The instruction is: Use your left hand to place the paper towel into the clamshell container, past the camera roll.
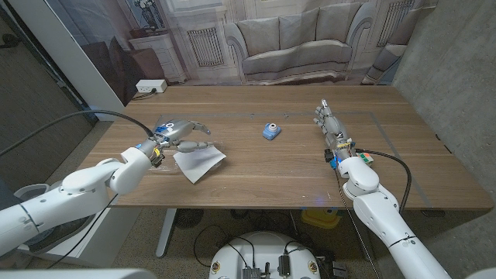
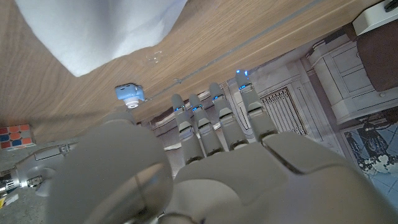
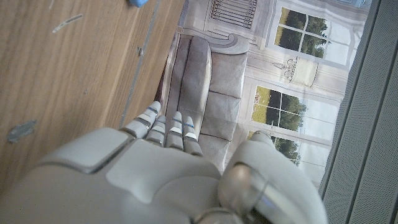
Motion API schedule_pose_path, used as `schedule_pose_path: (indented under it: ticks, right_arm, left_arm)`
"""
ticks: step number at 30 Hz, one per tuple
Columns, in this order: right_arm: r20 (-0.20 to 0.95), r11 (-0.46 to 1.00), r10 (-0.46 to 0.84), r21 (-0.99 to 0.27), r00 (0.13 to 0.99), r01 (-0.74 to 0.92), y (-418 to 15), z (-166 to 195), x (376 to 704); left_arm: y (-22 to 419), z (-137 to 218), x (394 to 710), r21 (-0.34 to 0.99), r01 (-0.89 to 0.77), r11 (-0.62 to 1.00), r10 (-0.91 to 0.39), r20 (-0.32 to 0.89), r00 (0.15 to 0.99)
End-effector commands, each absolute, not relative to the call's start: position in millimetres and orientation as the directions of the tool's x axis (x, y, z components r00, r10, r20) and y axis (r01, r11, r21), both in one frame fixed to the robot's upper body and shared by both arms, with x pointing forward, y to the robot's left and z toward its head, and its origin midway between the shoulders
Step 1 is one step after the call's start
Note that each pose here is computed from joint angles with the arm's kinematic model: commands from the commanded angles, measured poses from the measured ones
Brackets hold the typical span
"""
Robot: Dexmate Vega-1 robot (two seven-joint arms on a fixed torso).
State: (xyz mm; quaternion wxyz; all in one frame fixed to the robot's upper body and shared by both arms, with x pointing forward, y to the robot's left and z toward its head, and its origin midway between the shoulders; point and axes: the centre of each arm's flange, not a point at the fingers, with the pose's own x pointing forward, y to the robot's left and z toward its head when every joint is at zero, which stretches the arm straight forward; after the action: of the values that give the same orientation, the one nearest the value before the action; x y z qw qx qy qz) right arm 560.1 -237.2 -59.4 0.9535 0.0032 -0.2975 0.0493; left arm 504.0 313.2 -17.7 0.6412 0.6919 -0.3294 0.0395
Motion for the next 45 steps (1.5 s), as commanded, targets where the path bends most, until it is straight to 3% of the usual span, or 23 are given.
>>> schedule_pose_path:
  ticks: [1,45]
  right_arm:
    - [0.570,0.995,0.090,-0.022,0.816,-0.095,-235.3,-60.0,558.7]
    - [0.575,0.997,0.074,-0.024,0.815,-0.074,-225.5,-65.8,543.3]
  left_arm:
    - [312.4,-8.3,496.5,0.841,-0.538,0.063,-0.412,0.513,0.753]
    - [317.9,8.3,479.0,0.788,-0.607,0.107,-0.430,0.587,0.686]
